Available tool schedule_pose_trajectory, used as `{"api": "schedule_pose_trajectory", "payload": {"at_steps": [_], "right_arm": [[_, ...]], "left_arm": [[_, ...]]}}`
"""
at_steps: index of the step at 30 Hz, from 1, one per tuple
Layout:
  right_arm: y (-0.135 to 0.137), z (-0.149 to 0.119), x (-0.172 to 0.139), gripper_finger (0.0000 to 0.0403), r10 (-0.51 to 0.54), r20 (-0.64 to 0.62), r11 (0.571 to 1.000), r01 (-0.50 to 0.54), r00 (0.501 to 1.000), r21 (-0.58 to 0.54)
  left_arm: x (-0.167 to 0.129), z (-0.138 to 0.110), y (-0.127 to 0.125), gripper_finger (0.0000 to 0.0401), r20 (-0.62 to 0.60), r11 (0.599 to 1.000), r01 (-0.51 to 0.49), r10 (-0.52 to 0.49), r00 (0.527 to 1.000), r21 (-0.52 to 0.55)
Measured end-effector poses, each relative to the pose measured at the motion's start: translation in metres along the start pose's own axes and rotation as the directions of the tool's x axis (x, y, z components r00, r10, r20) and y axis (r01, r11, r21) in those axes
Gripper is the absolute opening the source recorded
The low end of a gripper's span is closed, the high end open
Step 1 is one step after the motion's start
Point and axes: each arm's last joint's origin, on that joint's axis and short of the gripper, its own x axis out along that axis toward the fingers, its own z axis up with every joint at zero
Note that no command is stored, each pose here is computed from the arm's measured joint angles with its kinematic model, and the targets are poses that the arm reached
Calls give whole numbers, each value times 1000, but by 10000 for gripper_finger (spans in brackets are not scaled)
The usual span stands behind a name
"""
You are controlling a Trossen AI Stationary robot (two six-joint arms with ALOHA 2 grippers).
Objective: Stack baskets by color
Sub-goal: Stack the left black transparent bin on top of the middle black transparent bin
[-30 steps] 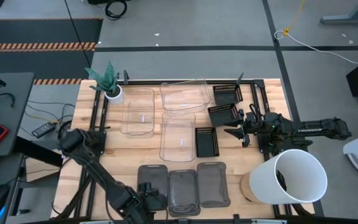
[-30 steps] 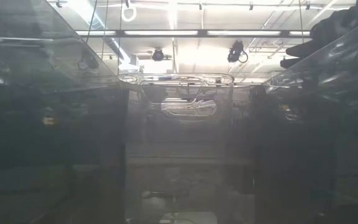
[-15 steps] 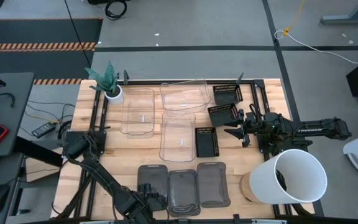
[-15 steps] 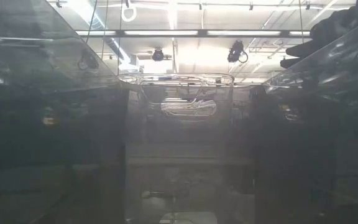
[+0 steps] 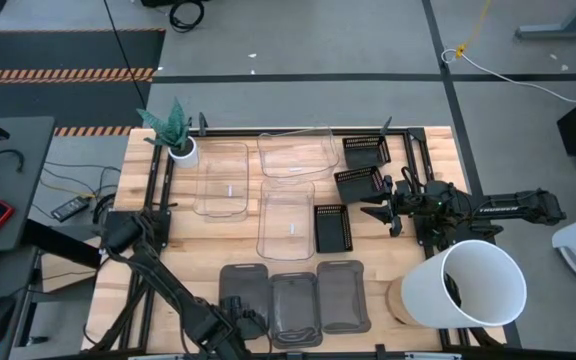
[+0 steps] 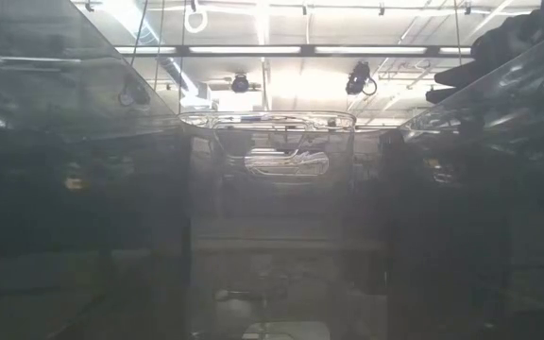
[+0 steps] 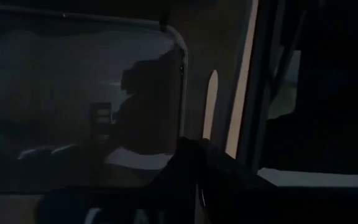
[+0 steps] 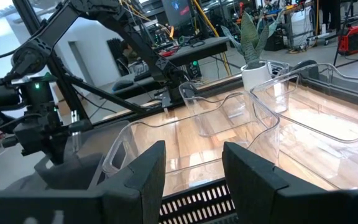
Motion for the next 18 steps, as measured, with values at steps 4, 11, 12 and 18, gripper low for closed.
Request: {"api": "schedule_pose_trajectory", "payload": {"at_steps": [4, 11, 12, 18], "right_arm": [[0, 0, 0, 165, 0, 0, 1000, 0, 1000, 0], [0, 0, 0, 165, 0, 0, 1000, 0, 1000, 0], [0, 0, 0, 165, 0, 1, 1000, 0, 1000, 0], [0, 0, 0, 165, 0, 0, 1000, 0, 1000, 0]], "left_arm": [[-15, 0, -3, 7, 13, 1000, 30, -30, 999, 2], [-59, 1, -21, 5, 57, 1000, -25, 24, 998, 10], [-65, 1, -23, 5, 71, 999, -44, 43, 997, 17], [-107, 9, -40, 5, 251, 991, -70, 40, 967, 113]]}}
